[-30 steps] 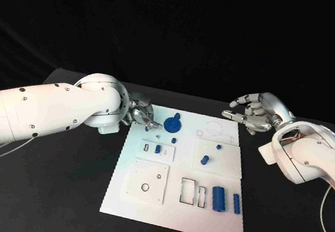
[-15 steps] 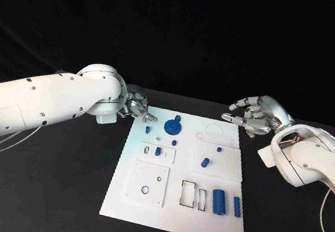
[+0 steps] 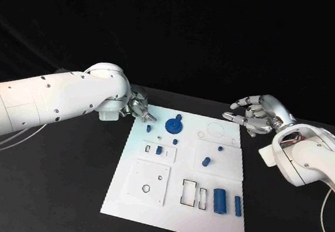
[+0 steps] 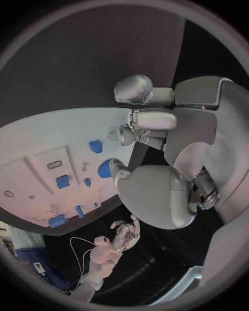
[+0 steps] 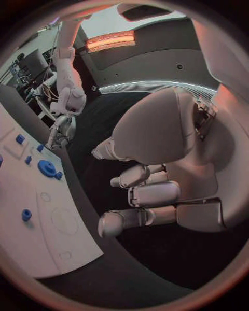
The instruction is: Assemble the parts on the task board
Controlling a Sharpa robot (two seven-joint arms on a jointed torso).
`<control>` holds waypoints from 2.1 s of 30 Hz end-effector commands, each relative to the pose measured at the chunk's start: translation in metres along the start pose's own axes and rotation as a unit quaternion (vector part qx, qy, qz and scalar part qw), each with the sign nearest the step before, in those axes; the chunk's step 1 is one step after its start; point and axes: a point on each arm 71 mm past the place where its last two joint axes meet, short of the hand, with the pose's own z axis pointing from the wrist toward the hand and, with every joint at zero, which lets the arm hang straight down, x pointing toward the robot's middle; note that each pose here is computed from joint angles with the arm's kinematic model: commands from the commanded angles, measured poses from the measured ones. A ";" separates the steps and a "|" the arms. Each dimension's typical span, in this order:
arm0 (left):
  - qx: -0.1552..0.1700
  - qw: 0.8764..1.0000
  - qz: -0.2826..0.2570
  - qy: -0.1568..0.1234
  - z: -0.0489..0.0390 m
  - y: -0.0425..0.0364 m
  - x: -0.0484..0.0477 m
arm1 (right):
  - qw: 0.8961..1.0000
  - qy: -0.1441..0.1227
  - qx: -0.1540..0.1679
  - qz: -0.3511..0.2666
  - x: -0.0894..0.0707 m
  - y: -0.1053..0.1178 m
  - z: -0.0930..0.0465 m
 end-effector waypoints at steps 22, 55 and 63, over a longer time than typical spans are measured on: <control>-0.002 0.999 0.008 0.037 0.0093 -0.0041 0.0093 | 1.000 -0.001 -0.006 -0.001 0.001 0.002 0.000; 0.003 0.999 0.001 0.052 0.0093 -0.0059 0.0124 | 1.000 0.000 -0.005 -0.001 0.003 0.001 0.001; 0.005 0.999 -0.007 0.054 0.0098 -0.0060 0.0127 | 1.000 0.000 -0.004 -0.001 0.003 0.001 0.001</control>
